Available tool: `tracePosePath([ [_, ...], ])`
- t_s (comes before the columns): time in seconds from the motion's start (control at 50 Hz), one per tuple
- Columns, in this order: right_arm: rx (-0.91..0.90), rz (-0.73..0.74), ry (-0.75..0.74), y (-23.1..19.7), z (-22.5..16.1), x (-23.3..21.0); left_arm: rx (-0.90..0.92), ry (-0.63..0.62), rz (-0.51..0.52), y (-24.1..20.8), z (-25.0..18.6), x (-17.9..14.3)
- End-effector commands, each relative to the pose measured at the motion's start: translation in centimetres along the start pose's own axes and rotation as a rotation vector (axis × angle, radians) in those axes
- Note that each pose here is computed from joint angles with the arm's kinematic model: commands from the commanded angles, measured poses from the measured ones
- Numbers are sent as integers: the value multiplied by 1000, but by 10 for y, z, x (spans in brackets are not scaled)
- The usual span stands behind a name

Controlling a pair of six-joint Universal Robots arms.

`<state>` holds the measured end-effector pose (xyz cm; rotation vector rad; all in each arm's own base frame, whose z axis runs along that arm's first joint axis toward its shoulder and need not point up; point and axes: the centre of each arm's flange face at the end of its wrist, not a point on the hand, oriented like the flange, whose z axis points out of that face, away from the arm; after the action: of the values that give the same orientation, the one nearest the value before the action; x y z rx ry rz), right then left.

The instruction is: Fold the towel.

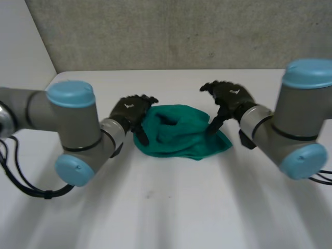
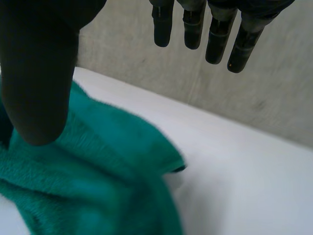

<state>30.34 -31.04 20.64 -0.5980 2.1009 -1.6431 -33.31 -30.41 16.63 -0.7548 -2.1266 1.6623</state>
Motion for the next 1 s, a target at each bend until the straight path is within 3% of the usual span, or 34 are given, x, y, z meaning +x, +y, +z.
tracePosePath([
  [0.02, -85, 112, -47, 53, 44, -11, 20, 8, 143, 29, 25, 2],
  [0.16, -82, 104, -37, 65, 57, -14, 44, -34, 154, 23, 20, 5],
  [0.34, 132, 33, 27, -26, 31, -8, 56, -56, 106, -9, -44, 28],
  [0.4, 141, -1, 29, -31, 27, -9, 45, -17, 45, -12, -69, 44],
  [0.52, 152, -193, 68, -47, 10, -1, -2, 90, -199, -12, -132, 79],
  [0.6, 169, -240, 70, -57, 1, -4, 3, 113, -286, -23, -148, 84],
  [0.7, 261, -274, 41, -94, -29, -13, 64, 76, -311, -40, -143, 69],
  [0.84, 379, -306, -50, -131, -69, -32, 132, -67, -329, -57, -96, 13],
  [1.0, 497, -343, -138, -161, -115, -49, 83, -53, -192, -35, -35, 4],
])
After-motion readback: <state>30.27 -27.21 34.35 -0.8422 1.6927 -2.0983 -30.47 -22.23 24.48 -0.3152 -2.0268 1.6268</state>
